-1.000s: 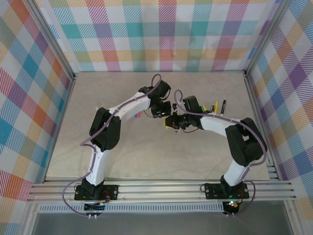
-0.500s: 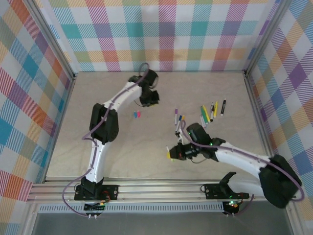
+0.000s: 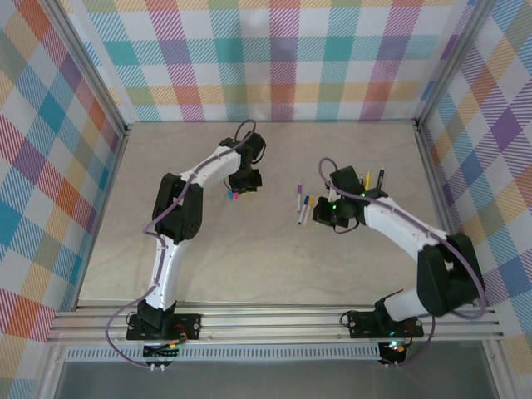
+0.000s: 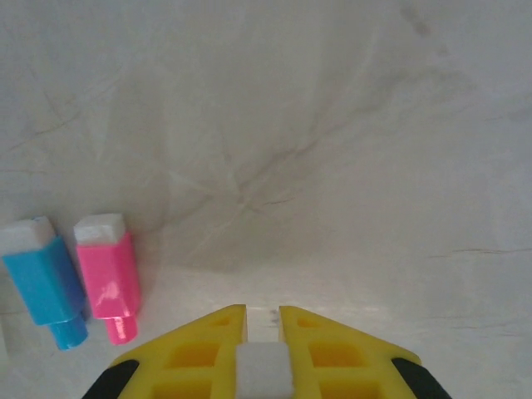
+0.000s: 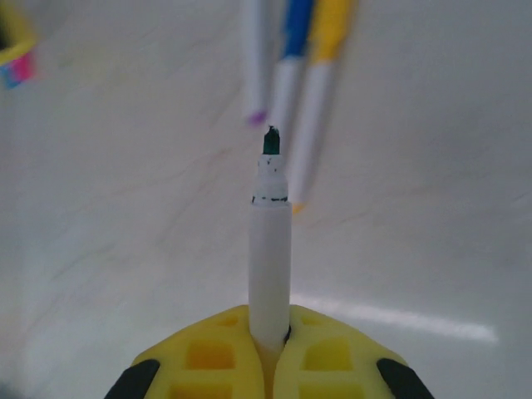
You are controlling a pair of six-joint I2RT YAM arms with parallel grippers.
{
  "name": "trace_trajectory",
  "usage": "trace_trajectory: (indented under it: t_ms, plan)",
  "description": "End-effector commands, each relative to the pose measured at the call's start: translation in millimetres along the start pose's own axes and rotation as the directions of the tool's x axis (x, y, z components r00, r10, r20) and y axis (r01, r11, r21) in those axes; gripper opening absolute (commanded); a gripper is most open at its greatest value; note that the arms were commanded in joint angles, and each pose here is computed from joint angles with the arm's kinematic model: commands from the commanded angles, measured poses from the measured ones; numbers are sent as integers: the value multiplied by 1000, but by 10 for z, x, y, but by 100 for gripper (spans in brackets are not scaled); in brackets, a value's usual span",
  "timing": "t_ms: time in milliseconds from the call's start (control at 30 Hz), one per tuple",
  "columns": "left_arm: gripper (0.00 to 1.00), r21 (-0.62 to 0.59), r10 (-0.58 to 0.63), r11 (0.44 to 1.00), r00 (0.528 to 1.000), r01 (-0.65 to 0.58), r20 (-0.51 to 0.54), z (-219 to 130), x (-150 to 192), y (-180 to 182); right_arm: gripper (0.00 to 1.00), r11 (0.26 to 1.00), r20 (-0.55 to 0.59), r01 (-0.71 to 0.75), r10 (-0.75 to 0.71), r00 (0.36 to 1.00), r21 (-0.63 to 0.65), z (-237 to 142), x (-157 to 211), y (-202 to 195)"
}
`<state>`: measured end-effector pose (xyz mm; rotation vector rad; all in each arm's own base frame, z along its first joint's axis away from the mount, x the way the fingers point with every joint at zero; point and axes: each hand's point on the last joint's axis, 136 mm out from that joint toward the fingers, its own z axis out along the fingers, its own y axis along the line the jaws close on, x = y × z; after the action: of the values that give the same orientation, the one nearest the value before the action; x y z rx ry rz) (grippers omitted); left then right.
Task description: Open the pen caps
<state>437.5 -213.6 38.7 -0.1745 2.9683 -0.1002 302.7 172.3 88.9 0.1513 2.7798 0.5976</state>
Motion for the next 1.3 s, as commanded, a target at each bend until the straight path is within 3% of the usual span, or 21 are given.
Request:
trace_trajectory:
  t_ms: [0, 167, 300, 467, 567, 867, 1067, 1200, 1267]
  plan:
    - [0, -24, 2, 1000, 1000, -1, 25, -132, -19, 140, 0, 975, -43, 61, -53, 998, 213, 121, -110, -469]
    - [0, -32, -7, 999, 1000, 6, -14, 14, 33, 178, 0, 964, -52, 59, -47, 998, 261, 321, -378, -611]
    - [13, -32, -6, 999, 999, 5, -34, 83, 54, 172, 4, 938, -77, 88, -66, 995, 336, 408, -490, -735]
    - [23, -32, -4, 999, 1000, 3, -30, 69, 38, 166, 21, 891, -119, 102, -54, 991, 443, 403, -507, -913]
    - [24, -34, 1, 999, 1000, -2, -26, 48, 16, 161, 28, 867, -131, 107, -49, 990, 487, 379, -501, -993]
    - [24, -32, 1, 999, 1000, -1, 10, -133, -68, 149, 29, 833, -117, 105, -49, 992, 543, 215, -531, -1040]
    - [24, -3, 0, 1000, 998, 0, 66, -451, -146, 110, 30, 919, -15, 75, -74, 997, 386, -91, -628, -600]
    - [24, 49, -7, 999, 994, 1, 113, -676, -194, 12, 34, 983, 68, 71, -83, 994, 167, -306, -649, -145]
    - [24, 138, -18, 990, 991, 0, 133, -765, -208, -144, 37, 998, 115, 65, -67, 991, 26, -367, -609, 69]
